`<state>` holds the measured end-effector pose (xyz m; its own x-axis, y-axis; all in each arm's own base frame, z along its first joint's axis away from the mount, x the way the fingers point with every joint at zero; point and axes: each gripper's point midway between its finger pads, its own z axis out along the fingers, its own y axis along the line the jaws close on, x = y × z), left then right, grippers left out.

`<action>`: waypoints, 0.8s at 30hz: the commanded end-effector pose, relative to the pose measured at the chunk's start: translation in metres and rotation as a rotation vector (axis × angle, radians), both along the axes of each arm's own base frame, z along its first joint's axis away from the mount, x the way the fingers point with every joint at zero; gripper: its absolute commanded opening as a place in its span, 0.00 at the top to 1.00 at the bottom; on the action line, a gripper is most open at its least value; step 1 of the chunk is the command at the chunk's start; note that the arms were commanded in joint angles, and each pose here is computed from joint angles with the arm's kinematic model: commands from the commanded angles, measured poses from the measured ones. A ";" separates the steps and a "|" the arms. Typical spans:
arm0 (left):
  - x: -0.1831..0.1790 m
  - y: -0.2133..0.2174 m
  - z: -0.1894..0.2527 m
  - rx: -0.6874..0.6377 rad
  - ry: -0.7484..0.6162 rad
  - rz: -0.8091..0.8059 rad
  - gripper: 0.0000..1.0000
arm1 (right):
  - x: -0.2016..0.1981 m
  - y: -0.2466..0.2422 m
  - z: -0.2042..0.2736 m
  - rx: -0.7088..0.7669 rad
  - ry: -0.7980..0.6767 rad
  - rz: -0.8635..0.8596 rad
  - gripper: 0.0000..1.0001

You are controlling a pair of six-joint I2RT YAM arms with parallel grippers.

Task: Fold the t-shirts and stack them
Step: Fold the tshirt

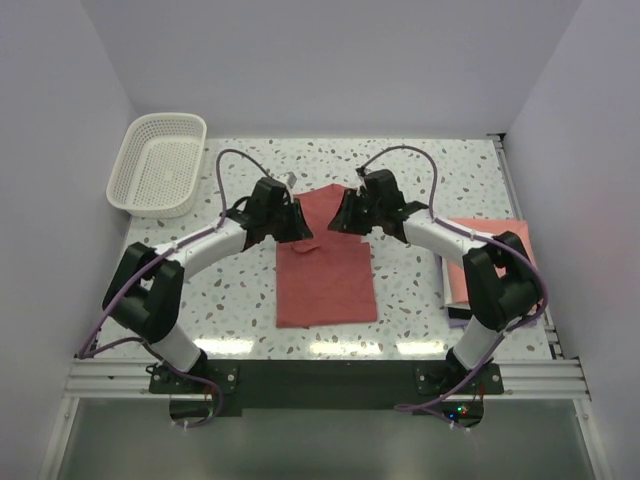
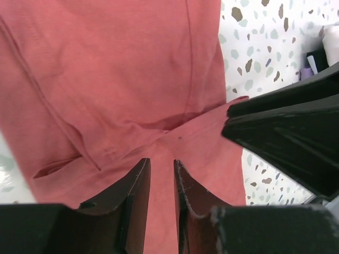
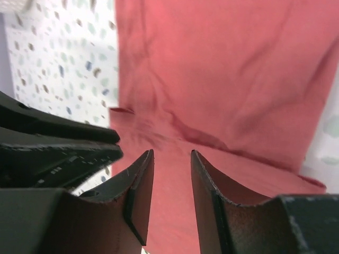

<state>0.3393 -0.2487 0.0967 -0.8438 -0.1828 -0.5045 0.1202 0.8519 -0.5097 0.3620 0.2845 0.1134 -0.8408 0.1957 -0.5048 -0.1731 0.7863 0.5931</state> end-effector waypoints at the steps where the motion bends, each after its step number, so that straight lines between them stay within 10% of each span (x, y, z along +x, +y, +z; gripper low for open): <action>1: 0.007 -0.017 -0.004 -0.073 -0.013 -0.008 0.72 | -0.012 0.002 -0.014 0.032 0.036 0.015 0.63; 14: -0.006 0.030 -0.092 0.092 0.123 0.157 0.75 | -0.014 -0.057 -0.100 -0.034 0.213 -0.093 0.65; 24: 0.009 0.032 -0.054 0.091 0.020 0.124 0.74 | -0.006 -0.064 -0.089 -0.029 0.192 -0.093 0.65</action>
